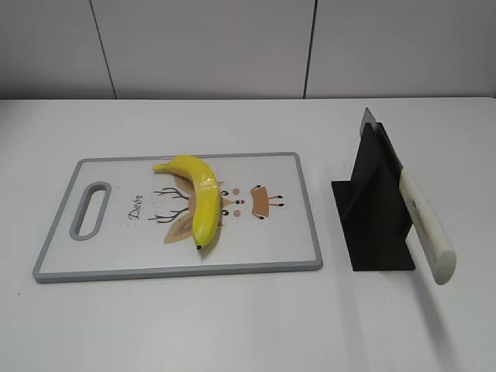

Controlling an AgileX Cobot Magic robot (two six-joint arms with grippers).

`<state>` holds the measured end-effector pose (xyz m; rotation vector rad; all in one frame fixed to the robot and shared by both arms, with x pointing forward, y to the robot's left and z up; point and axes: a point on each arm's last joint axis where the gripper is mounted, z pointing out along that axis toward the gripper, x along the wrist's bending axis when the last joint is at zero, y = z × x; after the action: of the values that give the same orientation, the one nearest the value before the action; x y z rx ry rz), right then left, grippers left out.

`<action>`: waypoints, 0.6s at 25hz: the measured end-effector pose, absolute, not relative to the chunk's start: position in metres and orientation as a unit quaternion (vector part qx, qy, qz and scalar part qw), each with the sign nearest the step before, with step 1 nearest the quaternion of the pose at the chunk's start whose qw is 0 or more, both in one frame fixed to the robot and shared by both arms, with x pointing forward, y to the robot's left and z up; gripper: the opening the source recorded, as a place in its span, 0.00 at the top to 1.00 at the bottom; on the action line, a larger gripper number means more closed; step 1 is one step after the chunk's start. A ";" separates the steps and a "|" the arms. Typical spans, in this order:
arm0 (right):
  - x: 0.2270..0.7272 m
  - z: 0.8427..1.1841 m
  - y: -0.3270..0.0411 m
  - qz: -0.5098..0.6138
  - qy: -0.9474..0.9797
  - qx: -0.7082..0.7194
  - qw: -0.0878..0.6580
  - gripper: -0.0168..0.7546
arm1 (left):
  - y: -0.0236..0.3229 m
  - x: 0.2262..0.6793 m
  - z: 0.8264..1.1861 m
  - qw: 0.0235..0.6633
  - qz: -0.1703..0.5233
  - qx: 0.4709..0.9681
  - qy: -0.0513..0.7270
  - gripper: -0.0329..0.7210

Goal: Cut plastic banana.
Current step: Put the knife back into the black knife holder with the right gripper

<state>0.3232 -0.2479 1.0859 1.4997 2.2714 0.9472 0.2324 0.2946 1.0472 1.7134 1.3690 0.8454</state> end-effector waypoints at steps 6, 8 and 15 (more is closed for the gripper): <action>0.280 1.078 -0.272 0.382 0.761 0.489 0.192 0.24 | 0.295 0.232 1.047 0.386 0.332 0.673 0.537 0.21; 0.269 1.071 -0.277 0.392 0.756 0.484 0.202 0.24 | 0.295 0.232 1.047 0.386 0.332 0.673 0.537 0.21; 0.248 1.055 -0.286 0.423 0.742 0.472 0.218 0.24 | 0.295 0.232 1.047 0.386 0.332 0.673 0.537 0.21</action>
<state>0.2481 -0.2862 1.0546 1.3062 2.0545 1.1706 0.2324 0.2946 1.0473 1.7131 1.3688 0.8446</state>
